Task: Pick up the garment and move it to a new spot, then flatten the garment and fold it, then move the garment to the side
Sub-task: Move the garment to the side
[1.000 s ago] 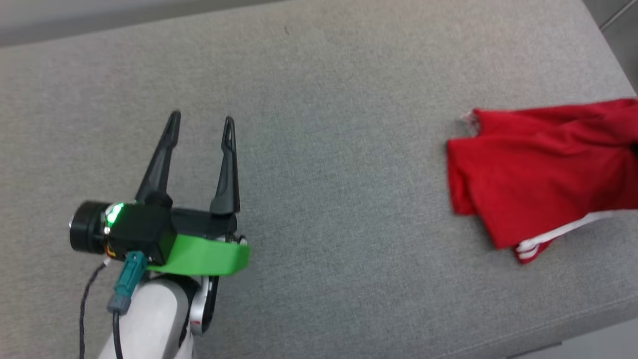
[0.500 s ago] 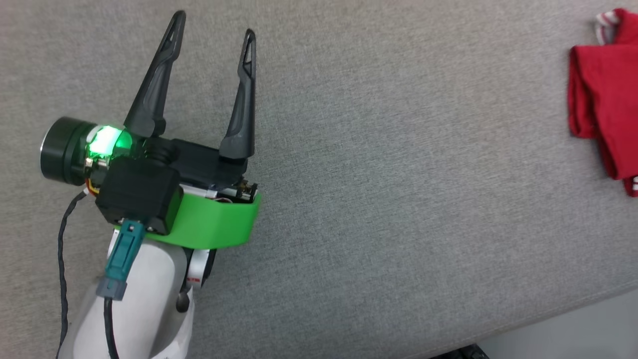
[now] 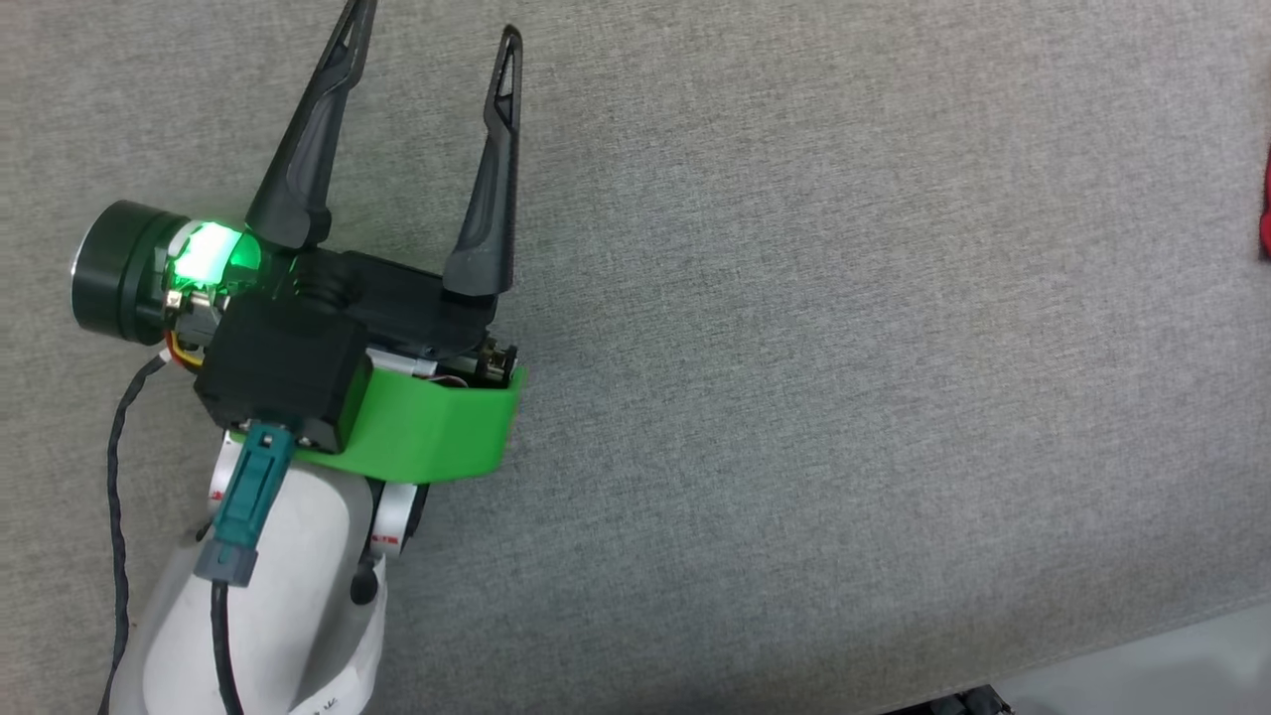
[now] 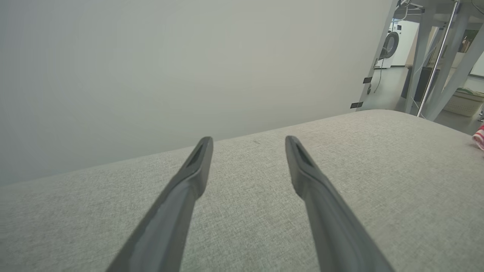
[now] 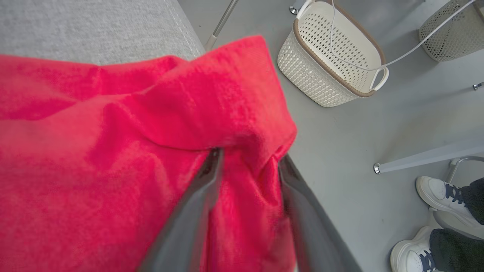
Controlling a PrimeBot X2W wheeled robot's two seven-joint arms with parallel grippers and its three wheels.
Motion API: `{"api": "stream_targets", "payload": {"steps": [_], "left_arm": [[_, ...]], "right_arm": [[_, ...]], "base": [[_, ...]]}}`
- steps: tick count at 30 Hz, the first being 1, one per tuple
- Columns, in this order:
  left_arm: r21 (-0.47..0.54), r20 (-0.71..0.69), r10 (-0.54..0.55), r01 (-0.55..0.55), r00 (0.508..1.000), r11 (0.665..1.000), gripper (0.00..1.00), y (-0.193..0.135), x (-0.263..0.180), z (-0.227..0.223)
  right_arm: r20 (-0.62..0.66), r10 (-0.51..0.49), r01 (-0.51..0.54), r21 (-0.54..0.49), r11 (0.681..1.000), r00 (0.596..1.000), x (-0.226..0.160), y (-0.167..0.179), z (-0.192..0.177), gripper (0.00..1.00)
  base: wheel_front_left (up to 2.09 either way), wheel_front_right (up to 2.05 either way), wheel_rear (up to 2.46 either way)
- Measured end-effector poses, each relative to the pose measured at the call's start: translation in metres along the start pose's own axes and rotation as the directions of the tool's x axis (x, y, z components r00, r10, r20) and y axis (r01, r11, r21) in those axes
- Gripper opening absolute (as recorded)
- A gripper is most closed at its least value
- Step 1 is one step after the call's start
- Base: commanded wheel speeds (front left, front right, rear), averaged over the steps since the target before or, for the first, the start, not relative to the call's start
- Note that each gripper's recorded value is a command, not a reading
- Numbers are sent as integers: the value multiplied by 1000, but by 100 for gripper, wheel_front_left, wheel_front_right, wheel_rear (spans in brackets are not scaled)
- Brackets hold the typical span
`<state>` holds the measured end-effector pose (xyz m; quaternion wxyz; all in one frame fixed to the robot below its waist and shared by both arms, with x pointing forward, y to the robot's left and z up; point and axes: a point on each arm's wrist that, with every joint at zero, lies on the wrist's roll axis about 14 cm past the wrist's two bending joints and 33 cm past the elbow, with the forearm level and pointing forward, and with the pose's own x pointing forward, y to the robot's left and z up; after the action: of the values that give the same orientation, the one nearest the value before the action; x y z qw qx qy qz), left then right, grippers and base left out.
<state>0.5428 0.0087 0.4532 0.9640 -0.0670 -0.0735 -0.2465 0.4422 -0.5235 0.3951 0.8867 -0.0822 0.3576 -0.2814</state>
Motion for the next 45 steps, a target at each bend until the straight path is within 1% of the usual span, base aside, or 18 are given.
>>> {"api": "stream_targets", "payload": {"steps": [4, 7, 12, 14, 21, 28, 31, 36, 41, 45], "left_arm": [[17, 19, 14, -15, 1000, 1000, 100, 3, -2, 10], [16, 33, 31, -31, 999, 999, 100, 5, -5, 19], [3, 24, 75, -75, 997, 997, 100, 7, -20, 29], [-8, 17, 99, -99, 995, 995, 100, 8, -28, 33], [-25, -17, 172, -172, 985, 985, 100, 9, -61, 47], [-10, -36, 244, -245, 969, 970, 100, 16, -95, 62], [-1, -46, 287, -287, 957, 958, 100, 23, -111, 68], [23, -36, 346, -345, 938, 938, 100, 32, -136, 81], [48, -37, 408, -406, 912, 912, 100, 45, -162, 90], [65, -41, 448, -445, 893, 893, 100, 52, -181, 94]], "right_arm": [[69, -10, 10, 1, 1000, 998, -2, -3, 10, 100], [158, -20, 21, -10, 1000, 987, -9, -9, 25, 100], [312, -21, 23, -1, 1000, 950, -27, -14, 49, 100], [350, -12, 7, 15, 1000, 937, -34, -11, 51, 100], [424, 54, -88, 61, 994, 904, -62, 13, 39, 100], [502, 133, -205, 90, 975, 854, -95, 47, 36, 100], [533, 178, -260, 82, 962, 827, -111, 66, 34, 100], [603, 256, -362, 60, 930, 756, -147, 105, 38, 100], [651, 344, -466, 19, 884, 677, -190, 150, 39, 100], [670, 399, -536, -2, 844, 626, -224, 175, 39, 100]], "base": [[0, 0, 0], [0, 0, 0], [0, 0, 0], [0, 0, 0], [0, 0, 0], [0, 0, 0], [0, 0, 0], [0, 0, 0], [0, 0, 0], [0, 0, 0]]}}
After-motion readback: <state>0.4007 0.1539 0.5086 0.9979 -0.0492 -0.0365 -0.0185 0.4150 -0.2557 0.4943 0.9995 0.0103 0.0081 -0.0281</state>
